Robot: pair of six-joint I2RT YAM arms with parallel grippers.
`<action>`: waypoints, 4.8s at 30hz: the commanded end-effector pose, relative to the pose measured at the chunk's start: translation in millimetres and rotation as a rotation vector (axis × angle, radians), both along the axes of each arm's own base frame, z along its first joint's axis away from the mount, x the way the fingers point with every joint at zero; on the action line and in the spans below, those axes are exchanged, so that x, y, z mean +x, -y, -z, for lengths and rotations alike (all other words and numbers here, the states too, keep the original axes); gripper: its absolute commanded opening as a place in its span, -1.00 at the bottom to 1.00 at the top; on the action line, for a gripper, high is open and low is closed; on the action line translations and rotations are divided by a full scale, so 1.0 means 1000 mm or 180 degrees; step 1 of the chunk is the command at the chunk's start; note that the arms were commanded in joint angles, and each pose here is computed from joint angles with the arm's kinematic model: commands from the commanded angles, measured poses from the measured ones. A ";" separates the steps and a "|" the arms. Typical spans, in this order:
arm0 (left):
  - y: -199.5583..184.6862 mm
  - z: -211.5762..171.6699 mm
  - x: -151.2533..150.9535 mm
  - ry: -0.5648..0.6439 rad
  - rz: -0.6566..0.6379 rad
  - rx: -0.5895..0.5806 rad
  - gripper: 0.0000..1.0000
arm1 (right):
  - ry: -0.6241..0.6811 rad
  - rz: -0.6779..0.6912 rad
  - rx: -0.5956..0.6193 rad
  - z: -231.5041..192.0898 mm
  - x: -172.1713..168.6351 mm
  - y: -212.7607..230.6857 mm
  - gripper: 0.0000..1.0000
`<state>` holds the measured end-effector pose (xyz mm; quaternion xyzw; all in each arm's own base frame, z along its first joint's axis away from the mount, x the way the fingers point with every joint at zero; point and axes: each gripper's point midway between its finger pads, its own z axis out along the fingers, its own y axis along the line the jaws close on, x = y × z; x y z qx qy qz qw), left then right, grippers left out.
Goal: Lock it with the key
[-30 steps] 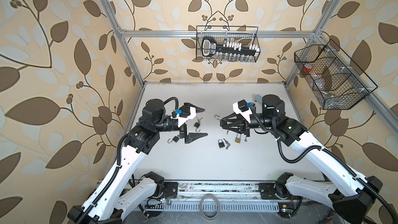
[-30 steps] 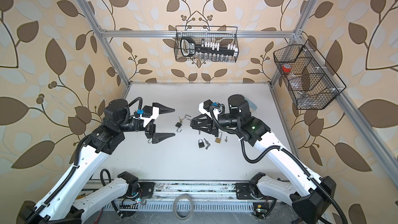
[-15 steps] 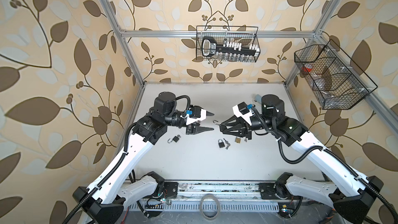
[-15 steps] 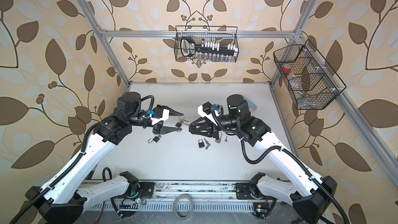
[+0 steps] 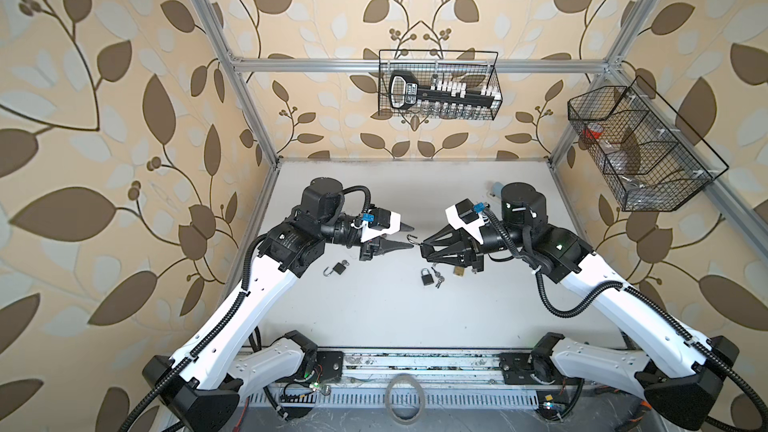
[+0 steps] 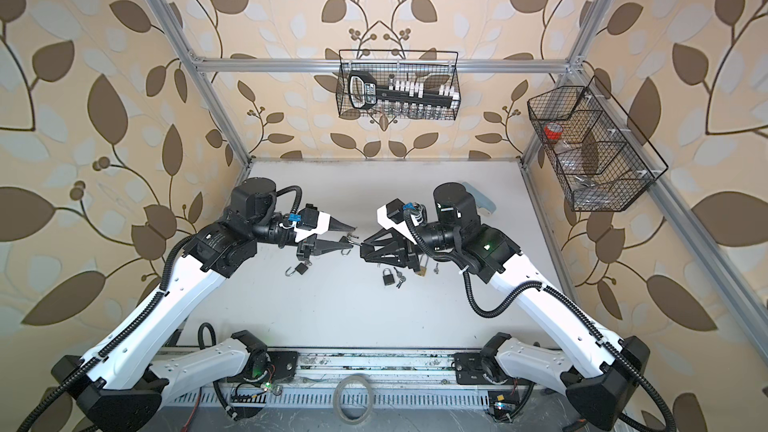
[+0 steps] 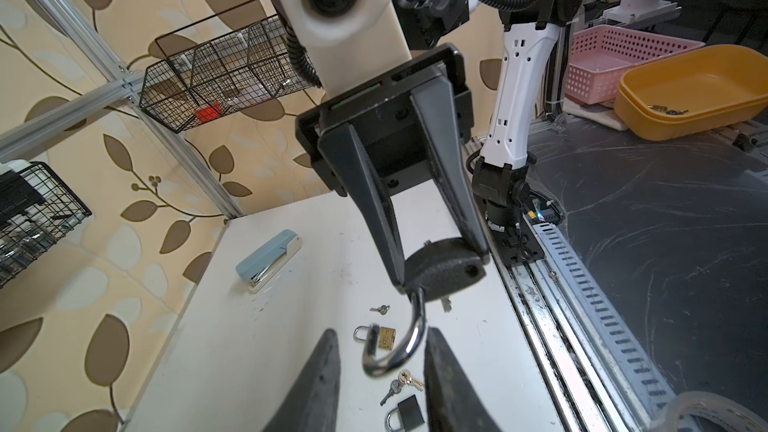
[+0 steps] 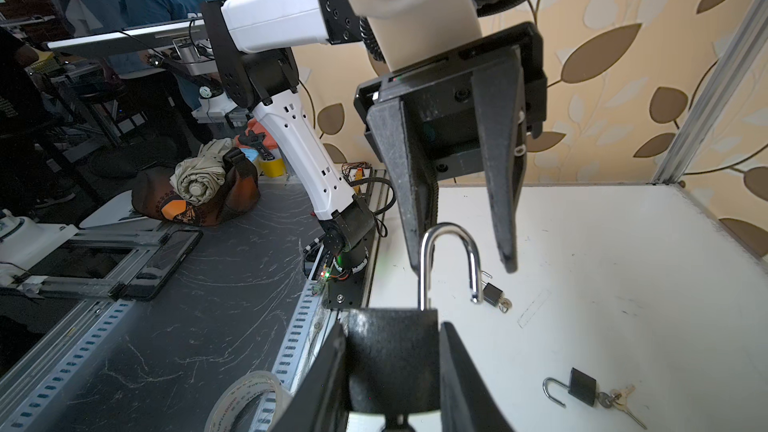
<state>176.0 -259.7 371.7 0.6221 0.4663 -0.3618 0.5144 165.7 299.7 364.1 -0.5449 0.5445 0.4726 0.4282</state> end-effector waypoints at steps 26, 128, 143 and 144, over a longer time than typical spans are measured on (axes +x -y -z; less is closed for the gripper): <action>0.004 -0.014 -0.009 0.0164 0.0205 -0.0077 -0.46 | 0.0234 0.0507 -0.0012 -0.012 0.024 0.003 -1.00; -0.008 -0.070 -0.034 -0.0422 0.0125 -0.0952 -1.00 | 0.0325 0.0408 0.0814 -0.049 0.006 0.003 -0.31; -0.007 -0.066 -0.028 -0.0460 0.0021 -0.0920 -0.77 | 0.0359 0.0522 0.0850 -0.053 0.008 0.003 -1.00; -0.008 -0.065 -0.028 -0.0465 0.0002 -0.0902 -0.36 | 0.0381 0.0544 0.0839 -0.052 0.008 0.005 -1.00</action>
